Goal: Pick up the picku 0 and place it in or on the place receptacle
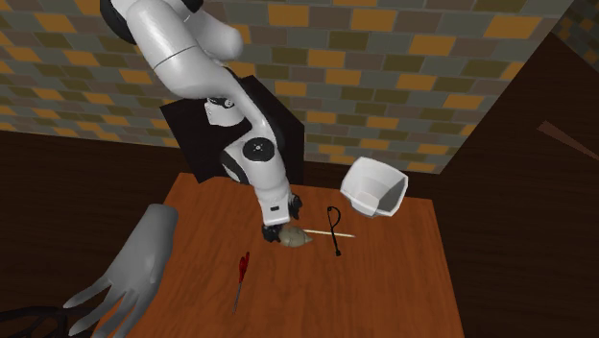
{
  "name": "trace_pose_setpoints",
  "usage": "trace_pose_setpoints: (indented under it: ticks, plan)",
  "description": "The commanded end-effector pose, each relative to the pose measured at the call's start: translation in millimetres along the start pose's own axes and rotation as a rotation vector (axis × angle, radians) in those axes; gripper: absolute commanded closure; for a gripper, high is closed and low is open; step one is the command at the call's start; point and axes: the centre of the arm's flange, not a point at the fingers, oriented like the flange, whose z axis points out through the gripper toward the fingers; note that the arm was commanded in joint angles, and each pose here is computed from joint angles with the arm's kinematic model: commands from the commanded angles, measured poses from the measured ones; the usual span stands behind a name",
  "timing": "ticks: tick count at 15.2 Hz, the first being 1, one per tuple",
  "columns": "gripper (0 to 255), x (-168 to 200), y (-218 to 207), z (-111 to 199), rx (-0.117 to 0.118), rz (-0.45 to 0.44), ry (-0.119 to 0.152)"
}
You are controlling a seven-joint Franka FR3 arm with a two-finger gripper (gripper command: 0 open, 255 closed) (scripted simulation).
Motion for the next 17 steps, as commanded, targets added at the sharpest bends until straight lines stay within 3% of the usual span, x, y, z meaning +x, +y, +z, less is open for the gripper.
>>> trace_pose_setpoints:
  ticks: [1,7,15,16,17]
  plan:
    - [0,-2.2,10.7,5.9,0.035,-0.065,-0.023]
    - [0,-3.1,9.5,40.5,0.035,-0.065,-0.023]
    - [0,-3.1,9.5,40.5,0.035,-0.065,-0.023]
    - [255,-3.1,9.5,40.5,0.035,-0.065,-0.023]
    - [255,-3.1,9.5,40.5,0.035,-0.065,-0.023]
